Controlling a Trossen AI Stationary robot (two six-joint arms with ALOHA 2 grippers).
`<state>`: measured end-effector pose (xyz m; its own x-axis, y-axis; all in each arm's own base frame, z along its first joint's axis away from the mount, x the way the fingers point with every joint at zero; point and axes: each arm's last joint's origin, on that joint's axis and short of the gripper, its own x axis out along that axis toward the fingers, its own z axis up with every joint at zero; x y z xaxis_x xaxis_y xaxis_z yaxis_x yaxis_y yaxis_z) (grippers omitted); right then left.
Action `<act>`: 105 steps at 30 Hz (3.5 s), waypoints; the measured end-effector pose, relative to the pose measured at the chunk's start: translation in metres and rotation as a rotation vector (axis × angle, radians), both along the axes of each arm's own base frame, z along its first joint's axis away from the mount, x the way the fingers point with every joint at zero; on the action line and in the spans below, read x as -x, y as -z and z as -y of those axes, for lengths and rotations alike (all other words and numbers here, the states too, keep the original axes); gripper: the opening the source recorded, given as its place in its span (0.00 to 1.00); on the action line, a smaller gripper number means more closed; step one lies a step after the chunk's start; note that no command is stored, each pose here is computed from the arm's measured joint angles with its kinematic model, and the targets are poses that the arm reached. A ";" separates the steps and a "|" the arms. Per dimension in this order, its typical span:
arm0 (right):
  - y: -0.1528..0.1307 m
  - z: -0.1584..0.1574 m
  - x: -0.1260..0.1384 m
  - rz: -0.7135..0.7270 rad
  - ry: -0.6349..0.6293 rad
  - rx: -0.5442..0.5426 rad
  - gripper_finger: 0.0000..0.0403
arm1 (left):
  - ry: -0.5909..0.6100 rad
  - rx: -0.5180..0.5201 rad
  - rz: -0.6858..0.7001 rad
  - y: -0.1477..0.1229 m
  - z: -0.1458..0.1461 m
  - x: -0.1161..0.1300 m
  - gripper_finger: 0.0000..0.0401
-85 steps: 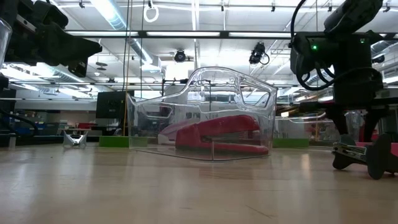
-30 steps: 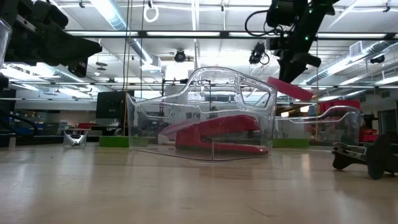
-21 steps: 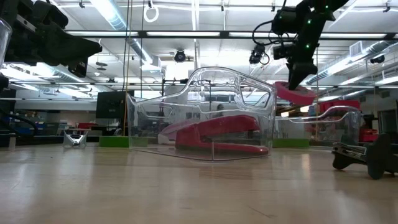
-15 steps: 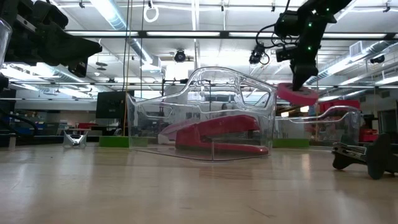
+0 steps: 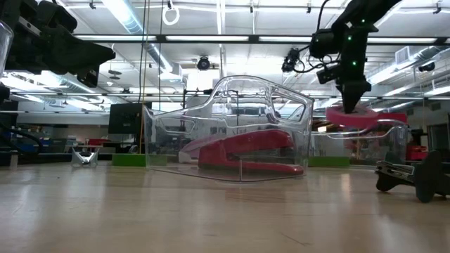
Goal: Pick and place Stapler, Stapler remover, tape
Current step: Put the pink tape into the top transparent bin, then put the black staple remover into the bottom transparent bin
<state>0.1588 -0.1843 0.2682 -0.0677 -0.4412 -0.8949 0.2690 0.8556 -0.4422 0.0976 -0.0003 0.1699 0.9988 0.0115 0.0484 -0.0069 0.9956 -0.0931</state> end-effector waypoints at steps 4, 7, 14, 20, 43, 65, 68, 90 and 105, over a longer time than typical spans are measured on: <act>0.010 0.002 -0.002 -0.049 0.000 -0.053 0.22 | 0.000 0.000 0.000 0.000 0.000 0.000 0.07; 0.021 0.000 -0.001 -0.089 -0.011 -0.099 0.22 | 0.000 0.000 0.000 0.000 0.000 0.000 0.07; 0.039 -0.005 0.005 -0.179 -0.083 -0.183 0.22 | 0.000 0.000 0.000 0.000 0.000 0.000 0.07; 0.046 -0.009 0.008 -0.200 -0.084 -0.209 0.22 | 0.000 0.000 0.000 0.000 0.000 0.000 0.07; 0.046 -0.012 0.007 -0.116 -0.037 -0.284 0.54 | 0.000 0.000 0.000 0.000 0.000 0.000 0.07; -0.002 -0.005 -0.012 0.095 -0.016 -0.118 0.60 | 0.000 0.000 0.000 0.000 0.000 0.000 0.07; -0.014 -0.006 -0.022 0.189 -0.046 -0.114 0.60 | 0.000 0.000 0.000 0.000 0.000 0.000 0.07; -0.037 -0.080 -0.095 0.472 -0.429 -0.155 0.60 | 0.000 0.000 0.000 0.000 0.000 0.000 0.07; -0.009 -0.145 -0.107 0.434 -0.569 -0.332 0.60 | 0.000 0.000 0.000 0.000 0.000 0.000 0.07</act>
